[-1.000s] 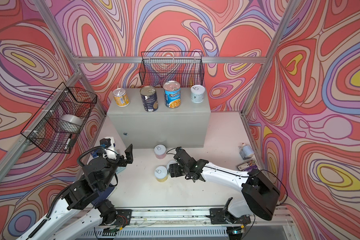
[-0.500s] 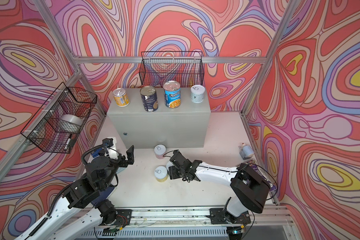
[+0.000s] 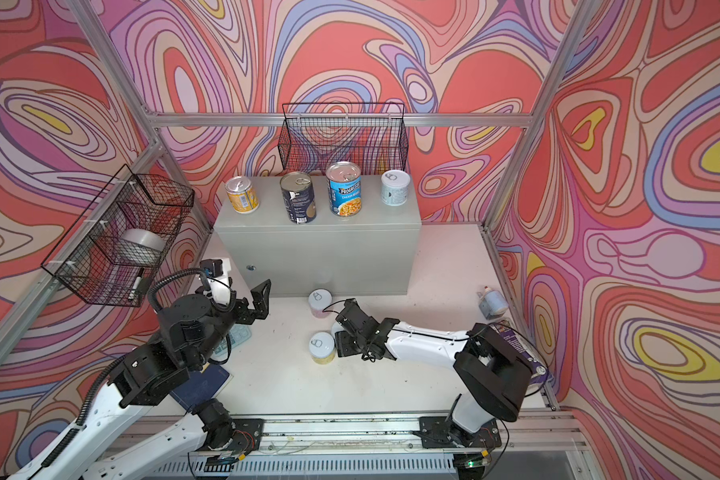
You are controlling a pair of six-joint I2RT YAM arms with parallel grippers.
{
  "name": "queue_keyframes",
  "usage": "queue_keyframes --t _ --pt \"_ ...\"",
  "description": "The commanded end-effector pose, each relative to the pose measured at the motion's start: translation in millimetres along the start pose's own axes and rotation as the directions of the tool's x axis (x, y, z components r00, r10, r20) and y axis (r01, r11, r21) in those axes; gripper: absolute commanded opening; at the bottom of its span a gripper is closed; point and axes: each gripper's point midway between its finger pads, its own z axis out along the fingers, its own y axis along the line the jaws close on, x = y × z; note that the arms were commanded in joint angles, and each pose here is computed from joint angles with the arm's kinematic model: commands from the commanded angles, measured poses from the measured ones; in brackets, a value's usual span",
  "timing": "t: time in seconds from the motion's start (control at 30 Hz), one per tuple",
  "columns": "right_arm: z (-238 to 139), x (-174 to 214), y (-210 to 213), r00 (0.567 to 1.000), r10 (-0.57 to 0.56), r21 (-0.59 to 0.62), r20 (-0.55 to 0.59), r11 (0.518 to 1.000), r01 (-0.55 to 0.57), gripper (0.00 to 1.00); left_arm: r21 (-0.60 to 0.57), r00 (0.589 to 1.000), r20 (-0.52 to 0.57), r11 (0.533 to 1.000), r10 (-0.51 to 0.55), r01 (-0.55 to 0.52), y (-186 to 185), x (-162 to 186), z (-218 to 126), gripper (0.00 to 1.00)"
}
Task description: Place and organize the canned foods onto the counter
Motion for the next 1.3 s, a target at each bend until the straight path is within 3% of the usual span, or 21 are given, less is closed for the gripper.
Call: queue_keyframes --t 0.0,0.73,1.1,1.27 --pt "2.0 -13.5 2.6 0.999 0.001 0.023 0.041 1.0 -0.002 0.68 -0.011 0.999 -0.031 1.0 0.009 -0.01 2.5 9.4 0.4 1.0" --pt "12.0 -59.6 2.5 0.988 -0.005 0.136 0.155 0.991 -0.017 0.85 -0.039 0.997 -0.08 0.999 0.001 -0.005 13.1 35.8 -0.1 1.0" --pt "18.1 -57.8 -2.1 0.991 -0.003 0.165 0.134 0.986 -0.019 0.72 -0.045 0.996 -0.089 0.999 0.004 -0.008 16.3 40.6 -2.0 1.0" --pt "26.0 -56.2 -7.5 0.994 -0.03 0.212 0.102 0.977 0.007 0.76 -0.051 0.995 -0.1 0.999 0.009 -0.014 17.1 45.0 -0.4 1.0"
